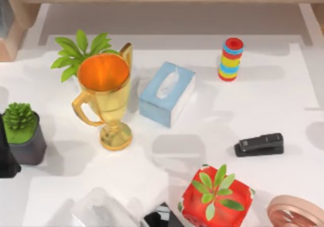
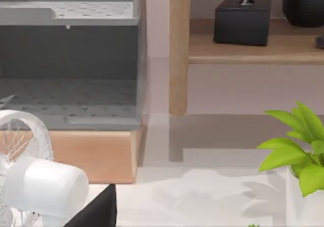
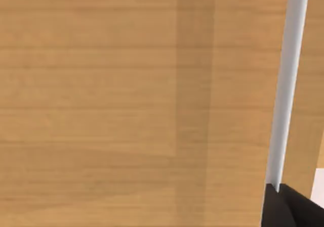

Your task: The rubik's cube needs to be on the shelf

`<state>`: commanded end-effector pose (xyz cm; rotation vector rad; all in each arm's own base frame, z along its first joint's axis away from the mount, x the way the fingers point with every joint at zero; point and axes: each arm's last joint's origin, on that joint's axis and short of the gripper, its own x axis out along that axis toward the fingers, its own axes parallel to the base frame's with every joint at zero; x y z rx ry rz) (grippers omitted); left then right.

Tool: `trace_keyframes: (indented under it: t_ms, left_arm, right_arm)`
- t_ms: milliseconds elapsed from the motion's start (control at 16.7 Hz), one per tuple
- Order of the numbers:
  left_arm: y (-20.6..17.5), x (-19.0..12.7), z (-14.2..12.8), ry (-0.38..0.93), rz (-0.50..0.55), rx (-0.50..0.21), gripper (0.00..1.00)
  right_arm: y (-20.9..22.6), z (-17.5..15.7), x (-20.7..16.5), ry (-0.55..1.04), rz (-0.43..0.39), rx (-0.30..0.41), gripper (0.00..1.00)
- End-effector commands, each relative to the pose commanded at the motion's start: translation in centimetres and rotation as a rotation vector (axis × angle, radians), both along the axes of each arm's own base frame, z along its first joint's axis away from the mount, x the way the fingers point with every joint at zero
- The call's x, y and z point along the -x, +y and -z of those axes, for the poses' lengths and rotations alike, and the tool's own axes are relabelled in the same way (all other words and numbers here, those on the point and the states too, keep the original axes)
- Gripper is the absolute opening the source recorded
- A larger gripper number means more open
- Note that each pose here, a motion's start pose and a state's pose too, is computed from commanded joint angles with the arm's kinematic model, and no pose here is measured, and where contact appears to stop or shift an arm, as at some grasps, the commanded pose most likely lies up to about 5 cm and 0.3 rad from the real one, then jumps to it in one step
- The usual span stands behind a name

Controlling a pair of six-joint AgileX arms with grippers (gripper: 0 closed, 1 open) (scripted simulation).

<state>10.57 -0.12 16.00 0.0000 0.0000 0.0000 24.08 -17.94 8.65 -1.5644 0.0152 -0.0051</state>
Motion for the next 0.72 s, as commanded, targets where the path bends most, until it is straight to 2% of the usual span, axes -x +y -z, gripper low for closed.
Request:
trace_keyframes:
  t_ms: [540,720]
  left_arm:
    - [0.00,0.00,0.00,0.000,0.000,0.000,1.00]
    - [0.00,0.00,0.00,0.000,0.000,0.000,1.00]
  right_arm:
    - [0.00,0.00,0.00,0.000,0.000,0.000,0.98]
    - [0.00,0.00,0.00,0.000,0.000,0.000,1.00]
